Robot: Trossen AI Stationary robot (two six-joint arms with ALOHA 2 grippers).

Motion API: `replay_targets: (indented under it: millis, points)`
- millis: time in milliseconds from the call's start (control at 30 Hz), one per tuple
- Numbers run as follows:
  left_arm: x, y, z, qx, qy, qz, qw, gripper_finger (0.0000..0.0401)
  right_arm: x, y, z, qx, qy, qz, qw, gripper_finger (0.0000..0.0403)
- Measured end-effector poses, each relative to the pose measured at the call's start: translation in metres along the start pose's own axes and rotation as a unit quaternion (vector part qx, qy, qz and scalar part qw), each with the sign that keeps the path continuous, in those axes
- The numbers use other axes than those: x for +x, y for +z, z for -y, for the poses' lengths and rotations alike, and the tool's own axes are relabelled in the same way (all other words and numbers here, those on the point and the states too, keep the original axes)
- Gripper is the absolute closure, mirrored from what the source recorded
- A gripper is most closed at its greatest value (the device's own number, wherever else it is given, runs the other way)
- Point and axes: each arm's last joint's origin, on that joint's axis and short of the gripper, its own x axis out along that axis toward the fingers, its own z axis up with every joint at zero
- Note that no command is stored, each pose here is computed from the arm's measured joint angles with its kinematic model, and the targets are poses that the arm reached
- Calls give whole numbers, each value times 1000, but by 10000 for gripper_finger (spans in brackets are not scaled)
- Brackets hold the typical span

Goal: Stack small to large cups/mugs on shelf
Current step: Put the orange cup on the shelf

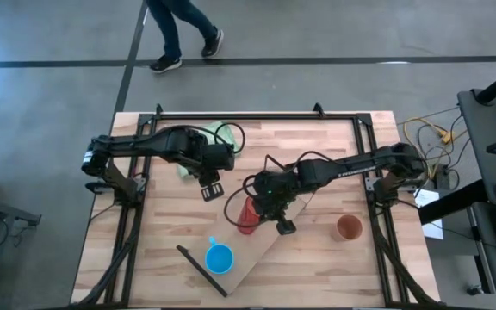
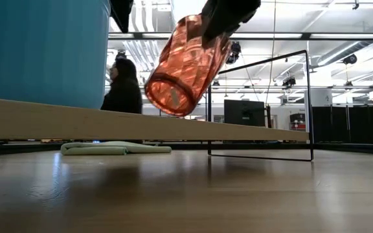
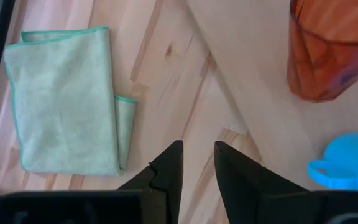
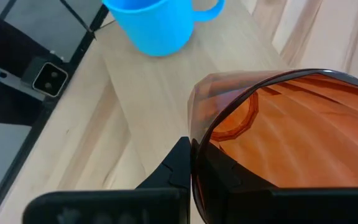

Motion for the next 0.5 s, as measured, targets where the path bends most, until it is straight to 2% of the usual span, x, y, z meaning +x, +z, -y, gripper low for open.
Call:
replay_targets:
  millis: [200,500]
  points:
    - [-2,0,0,3,-1,2,1000,324,15,0,5,3,5,-17,1000,394]
    - [-1,0,0,29,0,0,1000,324,20,4,2,-6,-5,-21,1000,380]
